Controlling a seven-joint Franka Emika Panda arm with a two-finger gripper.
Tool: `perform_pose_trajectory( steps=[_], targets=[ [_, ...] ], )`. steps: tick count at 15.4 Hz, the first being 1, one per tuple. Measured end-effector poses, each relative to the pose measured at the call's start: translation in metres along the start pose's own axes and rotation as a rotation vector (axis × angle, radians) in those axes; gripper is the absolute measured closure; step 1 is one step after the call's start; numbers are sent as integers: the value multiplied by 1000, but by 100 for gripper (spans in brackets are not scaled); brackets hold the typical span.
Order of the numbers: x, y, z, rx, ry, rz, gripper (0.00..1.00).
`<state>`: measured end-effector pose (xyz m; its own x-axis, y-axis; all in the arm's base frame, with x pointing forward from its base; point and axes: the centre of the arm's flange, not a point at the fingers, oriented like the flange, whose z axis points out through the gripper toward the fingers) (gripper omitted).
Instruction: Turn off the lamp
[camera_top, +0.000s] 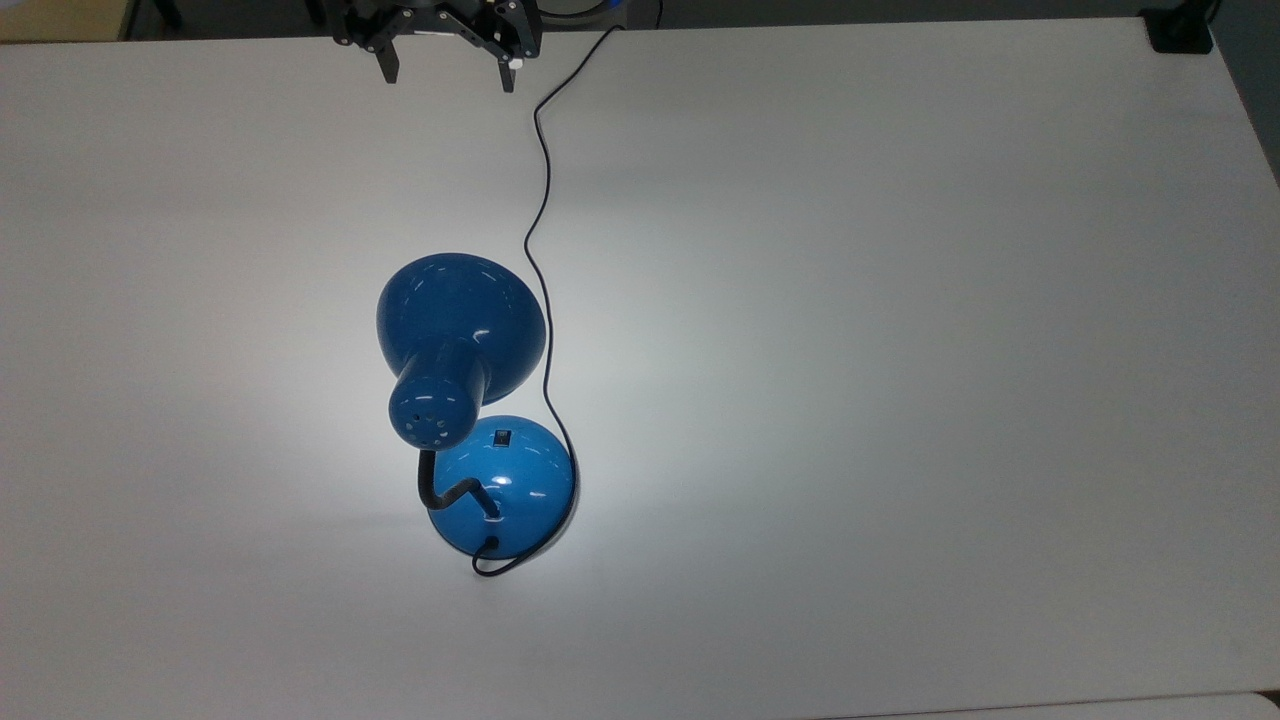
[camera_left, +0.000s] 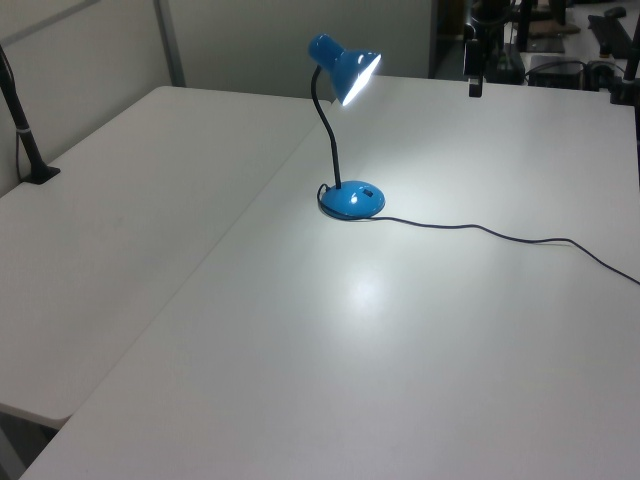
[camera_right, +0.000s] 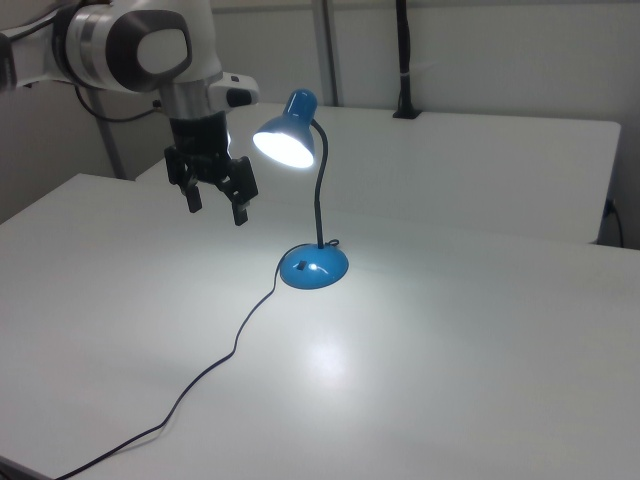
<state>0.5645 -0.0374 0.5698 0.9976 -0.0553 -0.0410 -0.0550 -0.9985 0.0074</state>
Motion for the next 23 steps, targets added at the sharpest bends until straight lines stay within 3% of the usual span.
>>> perform_pose_trajectory(
  steps=[13,14,18,22,23],
  targets=[
    [1,7,1,0,-3,13,1],
    [1,7,2,0,-3,7,7],
    [3,7,6,2,-10,-118,54],
    [12,6,17,1,-1,-164,94],
    [20,6,25,-3,18,-173,99]
  ],
)
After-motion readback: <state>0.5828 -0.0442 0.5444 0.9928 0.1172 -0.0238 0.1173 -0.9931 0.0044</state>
